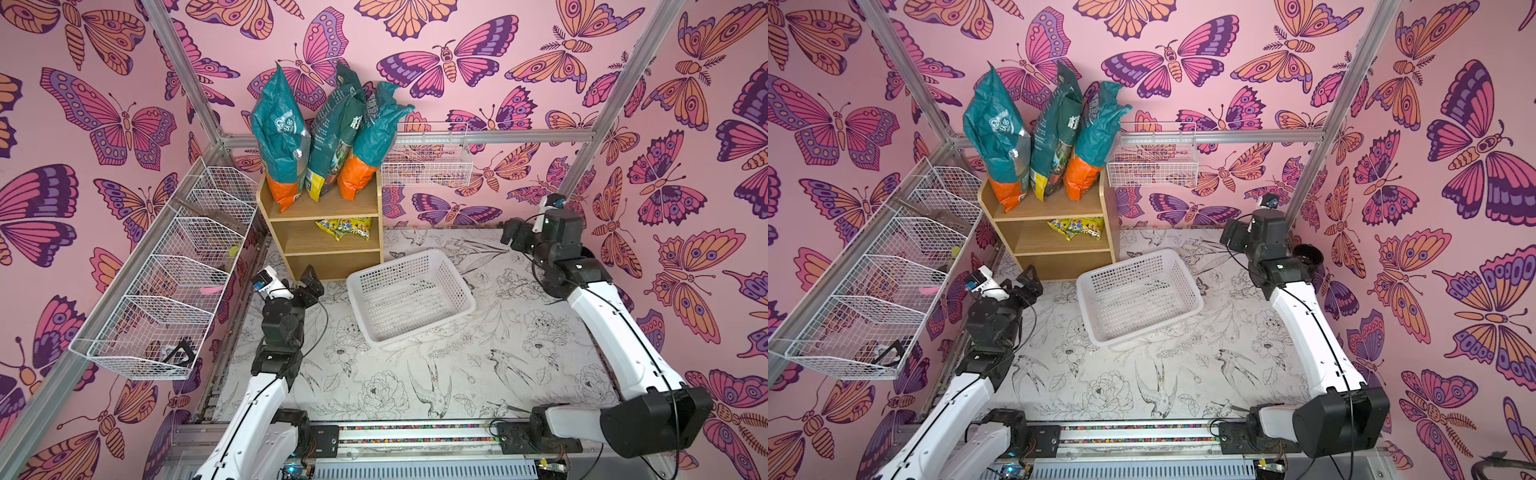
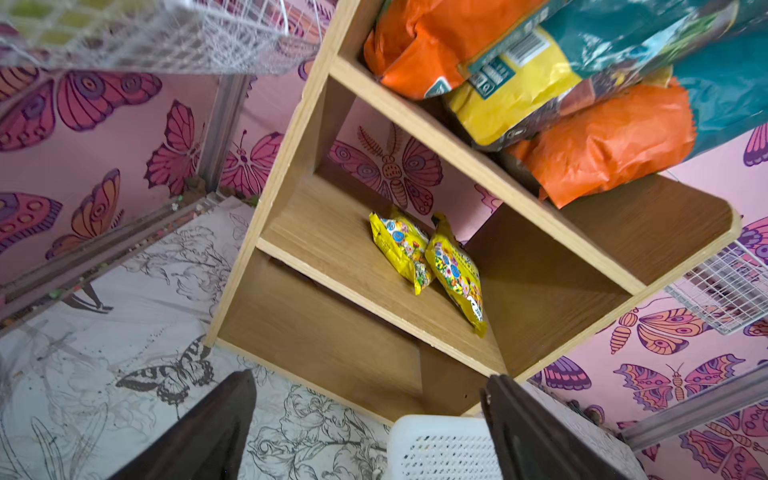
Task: Take down the fertilizer bag from the shelf
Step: Adjust the storage box at the center of the board, then pick up the fertilizer bag from the shelf.
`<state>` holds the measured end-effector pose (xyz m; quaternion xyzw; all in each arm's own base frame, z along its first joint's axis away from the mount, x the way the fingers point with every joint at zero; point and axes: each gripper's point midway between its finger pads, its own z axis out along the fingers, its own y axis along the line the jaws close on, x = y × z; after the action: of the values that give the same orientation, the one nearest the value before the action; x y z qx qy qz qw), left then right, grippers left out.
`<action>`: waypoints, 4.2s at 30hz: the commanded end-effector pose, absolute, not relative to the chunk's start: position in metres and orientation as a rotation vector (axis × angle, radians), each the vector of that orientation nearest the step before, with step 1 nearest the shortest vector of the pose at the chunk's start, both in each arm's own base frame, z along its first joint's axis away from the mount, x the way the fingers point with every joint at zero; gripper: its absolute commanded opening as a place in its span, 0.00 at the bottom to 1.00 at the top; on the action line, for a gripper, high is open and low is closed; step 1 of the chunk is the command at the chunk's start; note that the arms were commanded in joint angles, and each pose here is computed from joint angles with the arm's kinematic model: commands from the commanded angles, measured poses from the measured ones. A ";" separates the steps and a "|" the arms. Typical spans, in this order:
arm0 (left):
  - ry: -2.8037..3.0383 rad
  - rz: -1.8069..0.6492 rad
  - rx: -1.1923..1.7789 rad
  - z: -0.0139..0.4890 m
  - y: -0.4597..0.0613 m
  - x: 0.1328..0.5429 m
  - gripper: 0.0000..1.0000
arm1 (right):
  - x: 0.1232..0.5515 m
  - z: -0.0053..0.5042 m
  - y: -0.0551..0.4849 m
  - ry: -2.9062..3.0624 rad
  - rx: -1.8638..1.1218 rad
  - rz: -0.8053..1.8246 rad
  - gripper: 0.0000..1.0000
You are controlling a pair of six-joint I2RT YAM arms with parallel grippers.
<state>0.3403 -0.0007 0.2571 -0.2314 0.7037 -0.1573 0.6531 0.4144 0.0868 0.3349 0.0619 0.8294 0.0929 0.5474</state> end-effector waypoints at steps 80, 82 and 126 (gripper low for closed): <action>2.196 -0.555 -0.492 0.135 -0.084 0.331 1.00 | 0.291 0.146 0.196 2.364 -0.173 0.280 0.49; 2.190 -0.550 -0.495 0.139 -0.082 0.326 1.00 | 0.290 0.173 0.197 2.290 -0.196 0.257 0.52; 1.665 -0.172 -0.701 0.223 0.034 0.256 1.00 | 0.550 0.495 0.357 1.353 -0.262 1.101 0.93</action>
<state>0.2519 0.0253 0.2140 -0.3022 0.7388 -0.0948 0.5949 0.5715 0.3289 0.4725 -0.0835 0.6428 0.3855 0.6566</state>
